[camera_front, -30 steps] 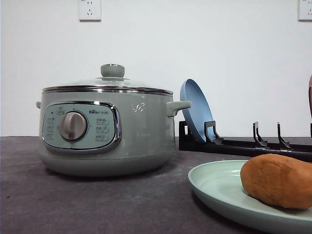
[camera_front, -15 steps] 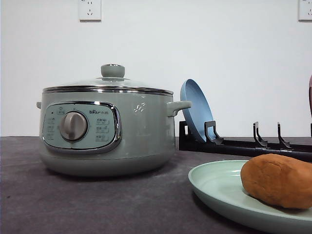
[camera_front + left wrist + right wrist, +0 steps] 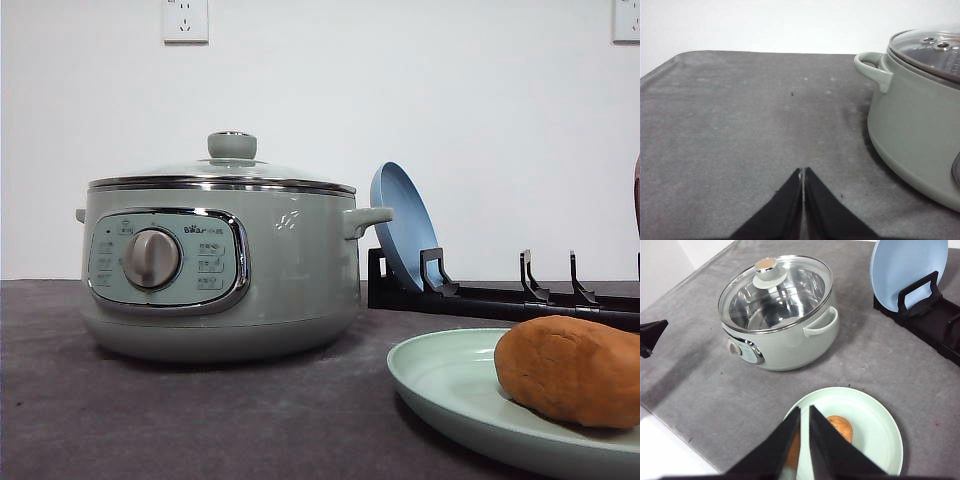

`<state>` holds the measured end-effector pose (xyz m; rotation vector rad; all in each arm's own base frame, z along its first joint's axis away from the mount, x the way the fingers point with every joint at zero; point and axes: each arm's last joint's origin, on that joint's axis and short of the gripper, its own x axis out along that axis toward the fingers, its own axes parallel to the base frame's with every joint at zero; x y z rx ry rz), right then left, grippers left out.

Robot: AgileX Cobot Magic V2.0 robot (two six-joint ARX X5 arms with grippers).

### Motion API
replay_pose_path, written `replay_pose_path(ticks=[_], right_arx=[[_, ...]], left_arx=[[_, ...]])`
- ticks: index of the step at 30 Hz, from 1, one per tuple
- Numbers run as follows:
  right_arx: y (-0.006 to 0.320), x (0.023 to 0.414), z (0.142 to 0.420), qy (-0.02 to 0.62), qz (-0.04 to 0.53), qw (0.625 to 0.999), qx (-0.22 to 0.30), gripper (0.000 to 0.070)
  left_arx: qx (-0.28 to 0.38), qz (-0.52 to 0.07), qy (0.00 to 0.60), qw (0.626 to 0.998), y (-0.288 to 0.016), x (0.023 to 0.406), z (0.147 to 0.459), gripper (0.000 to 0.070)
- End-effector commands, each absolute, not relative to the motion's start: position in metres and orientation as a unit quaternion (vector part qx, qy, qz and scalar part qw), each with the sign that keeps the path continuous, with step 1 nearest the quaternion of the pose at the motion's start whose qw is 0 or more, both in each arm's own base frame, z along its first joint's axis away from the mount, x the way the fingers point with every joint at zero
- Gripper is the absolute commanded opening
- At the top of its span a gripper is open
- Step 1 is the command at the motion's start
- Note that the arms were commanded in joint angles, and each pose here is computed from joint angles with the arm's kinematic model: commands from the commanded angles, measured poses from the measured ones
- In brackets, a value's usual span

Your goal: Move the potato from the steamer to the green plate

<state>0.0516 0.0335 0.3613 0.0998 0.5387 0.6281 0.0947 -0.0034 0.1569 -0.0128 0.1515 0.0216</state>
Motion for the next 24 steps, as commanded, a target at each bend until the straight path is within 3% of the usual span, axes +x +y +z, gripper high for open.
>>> replay_pose_path(ticks=[1, 15, 18, 24], right_arx=[[0.034, 0.051, 0.365, 0.253, 0.309, 0.915, 0.049, 0.0019], [0.03, 0.049, 0.365, 0.236, 0.288, 0.927, 0.036, 0.0019], [0.024, 0.05, 0.361, 0.194, 0.248, 0.949, -0.022, 0.0018], [0.021, 0.072, 0.31, 0.059, 0.174, 0.982, -0.036, 0.0017]], left_arx=[[0.0, 0.01, 0.089, 0.996, -0.003, 0.096, 0.149, 0.0], [0.0, 0.01, 0.088, 0.996, -0.003, 0.096, 0.149, 0.0], [0.0, 0.01, 0.088, 0.996, -0.003, 0.096, 0.149, 0.0], [0.0, 0.01, 0.088, 0.996, -0.003, 0.096, 0.149, 0.0]])
